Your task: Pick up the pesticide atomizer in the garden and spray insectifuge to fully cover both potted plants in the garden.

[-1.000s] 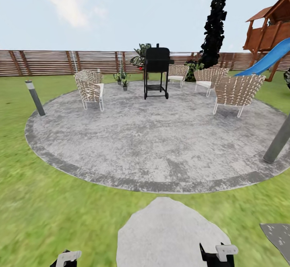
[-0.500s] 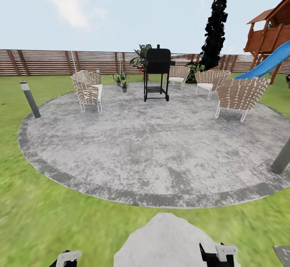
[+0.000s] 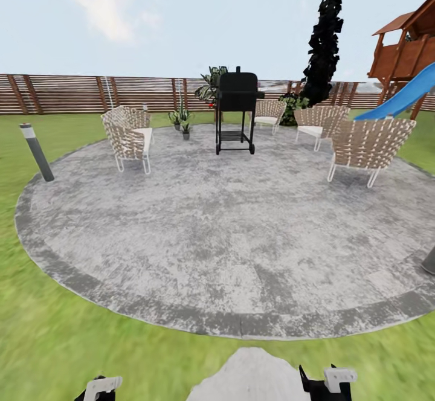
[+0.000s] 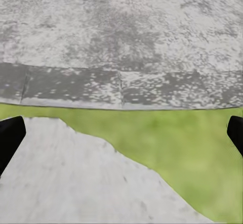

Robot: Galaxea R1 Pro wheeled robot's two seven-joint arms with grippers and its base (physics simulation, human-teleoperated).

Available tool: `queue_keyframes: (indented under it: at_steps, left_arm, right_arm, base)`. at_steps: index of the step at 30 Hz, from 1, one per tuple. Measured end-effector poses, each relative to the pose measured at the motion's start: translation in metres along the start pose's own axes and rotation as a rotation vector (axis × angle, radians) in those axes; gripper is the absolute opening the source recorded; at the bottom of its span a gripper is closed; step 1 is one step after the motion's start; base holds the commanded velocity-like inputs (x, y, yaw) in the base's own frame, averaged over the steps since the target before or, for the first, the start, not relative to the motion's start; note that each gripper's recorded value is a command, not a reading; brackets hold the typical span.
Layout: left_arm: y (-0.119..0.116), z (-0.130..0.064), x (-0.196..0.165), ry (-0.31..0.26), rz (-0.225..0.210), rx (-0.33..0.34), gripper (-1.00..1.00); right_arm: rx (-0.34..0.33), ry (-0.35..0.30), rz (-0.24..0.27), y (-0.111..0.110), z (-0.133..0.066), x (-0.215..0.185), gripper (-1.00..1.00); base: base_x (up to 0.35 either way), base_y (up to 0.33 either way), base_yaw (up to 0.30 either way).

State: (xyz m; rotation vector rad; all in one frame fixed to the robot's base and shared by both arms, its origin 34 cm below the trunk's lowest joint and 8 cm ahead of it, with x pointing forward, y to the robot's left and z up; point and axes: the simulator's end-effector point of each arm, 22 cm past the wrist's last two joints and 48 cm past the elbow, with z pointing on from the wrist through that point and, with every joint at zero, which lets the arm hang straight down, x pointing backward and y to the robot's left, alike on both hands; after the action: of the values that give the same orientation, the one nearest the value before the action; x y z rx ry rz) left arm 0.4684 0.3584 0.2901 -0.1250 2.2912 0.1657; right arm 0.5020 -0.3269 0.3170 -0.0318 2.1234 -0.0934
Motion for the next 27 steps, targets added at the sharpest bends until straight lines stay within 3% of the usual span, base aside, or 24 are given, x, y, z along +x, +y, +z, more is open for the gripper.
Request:
queue_keyframes:
  at_steps: [27]
  left_arm:
    - [-0.0001, 0.0000, 0.0000, 0.000, 0.000, 0.000, -1.00]
  right_arm:
    - [0.000, 0.000, 0.001, 0.0002, 0.0000, 0.0000, 1.00]
  base:
    - [0.340, 0.000, 0.000]
